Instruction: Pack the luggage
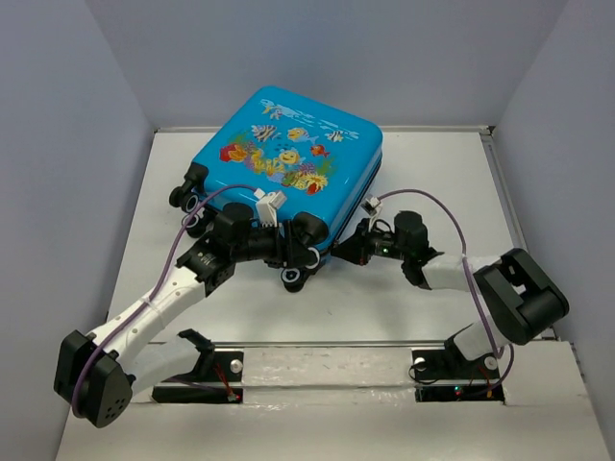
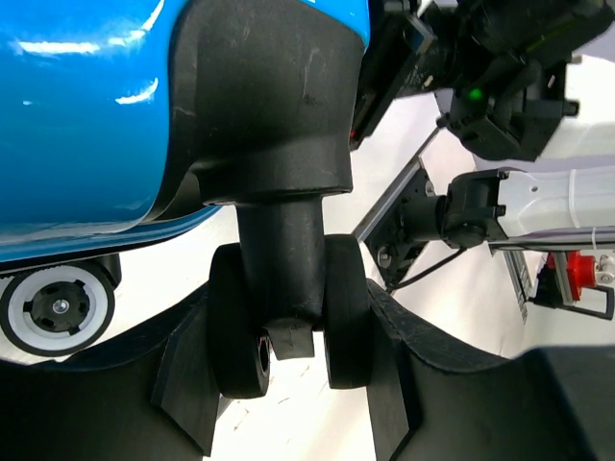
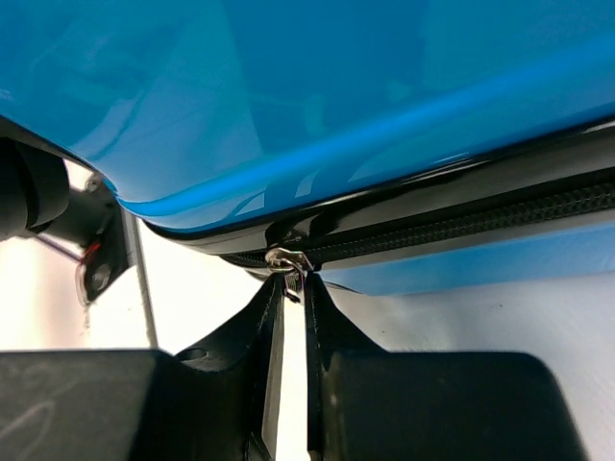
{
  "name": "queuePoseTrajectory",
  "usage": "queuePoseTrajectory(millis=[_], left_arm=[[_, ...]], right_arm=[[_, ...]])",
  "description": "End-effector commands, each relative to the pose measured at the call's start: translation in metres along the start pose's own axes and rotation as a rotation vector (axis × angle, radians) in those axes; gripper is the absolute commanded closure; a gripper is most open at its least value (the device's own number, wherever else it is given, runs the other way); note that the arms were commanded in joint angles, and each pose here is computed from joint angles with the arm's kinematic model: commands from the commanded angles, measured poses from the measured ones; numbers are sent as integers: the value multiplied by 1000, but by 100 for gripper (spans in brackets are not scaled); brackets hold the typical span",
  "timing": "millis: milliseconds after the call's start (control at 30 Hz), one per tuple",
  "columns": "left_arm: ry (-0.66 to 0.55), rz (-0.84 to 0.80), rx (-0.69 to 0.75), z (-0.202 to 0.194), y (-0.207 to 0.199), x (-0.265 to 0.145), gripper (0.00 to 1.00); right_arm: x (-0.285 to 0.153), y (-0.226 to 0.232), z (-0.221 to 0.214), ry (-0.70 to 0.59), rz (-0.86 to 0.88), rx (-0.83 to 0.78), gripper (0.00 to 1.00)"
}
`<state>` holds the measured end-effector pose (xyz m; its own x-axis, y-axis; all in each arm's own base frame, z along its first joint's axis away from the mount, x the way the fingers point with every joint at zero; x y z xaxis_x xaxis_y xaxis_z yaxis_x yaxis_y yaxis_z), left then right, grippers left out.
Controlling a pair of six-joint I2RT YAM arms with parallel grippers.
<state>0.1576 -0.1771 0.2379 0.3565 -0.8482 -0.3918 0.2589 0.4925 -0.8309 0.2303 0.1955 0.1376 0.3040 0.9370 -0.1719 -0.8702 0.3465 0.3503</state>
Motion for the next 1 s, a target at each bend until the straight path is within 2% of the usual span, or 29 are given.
queuePoseTrajectory(millis=[0,100,167,200,233,267,300,367,433,467,533,567,633,667,700,733,767,800,833,867,933,967], left_arm=[[-97,-153,64,27,-26,10,94],[-129,-241,72,50,-58,19,94],[-99,-258,75,61,-74,44,94],[-91,-333,128,67,-115,49,94],[-46,-320,123,68,-120,74,94],[-59,-386,166,79,-155,75,94],[-20,-388,154,71,-162,95,94],[-31,-414,149,77,-179,104,94],[-42,-432,112,83,-192,113,94],[-51,-449,105,85,-198,114,94],[-25,-450,99,78,-201,124,68],[-6,-445,104,76,-203,124,39],[-43,-409,136,76,-207,109,20],[-89,-372,203,79,-204,100,14],[-134,-248,205,81,-194,90,6],[-199,-223,239,86,-199,59,4],[-257,-157,278,95,-189,42,4],[-339,-59,270,93,-176,10,2],[-380,-11,264,93,-164,-6,2],[-418,131,230,96,-124,-16,2],[-510,247,222,92,-97,-56,3],[-525,431,188,85,-59,-62,4]], right_arm=[[8,29,12,-64,-95,-95,93],[19,68,-5,-17,-83,-83,93],[21,83,-11,-30,-139,-61,93],[25,101,-17,-29,-109,-31,93],[26,105,-22,-47,-164,-17,93],[28,112,-20,-88,-174,-7,93],[32,126,-24,-116,-218,8,93],[31,136,-31,-163,-277,13,93],[32,145,-25,-258,-282,39,93],[34,142,-21,-321,-348,54,93],[40,135,-11,-388,-430,29,93],[48,134,-4,-426,-455,3,93],[54,134,6,-449,-484,-8,93],[56,133,2,-392,-493,-25,93],[57,136,3,-377,-478,-11,93],[55,140,6,-367,-444,-12,93],[52,137,-1,-321,-459,-22,93],[45,137,-5,-313,-462,7,93],[40,135,-7,-307,-480,14,93],[35,133,-14,-274,-504,13,93],[22,134,-10,-286,-514,42,93],[17,132,-18,-235,-533,33,93]])
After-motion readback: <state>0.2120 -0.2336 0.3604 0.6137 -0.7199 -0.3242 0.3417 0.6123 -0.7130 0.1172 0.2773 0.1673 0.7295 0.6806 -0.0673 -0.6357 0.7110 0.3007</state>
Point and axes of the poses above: each gripper's point midway between its finger pads, its own x axis out along the fingers, its own y axis along the line the jaws close on, z = x × y, the point moved 10 cm from there along -x, back along the fingers, and after that the axes turned 13 degrees about -x, right-handed, at the moved point
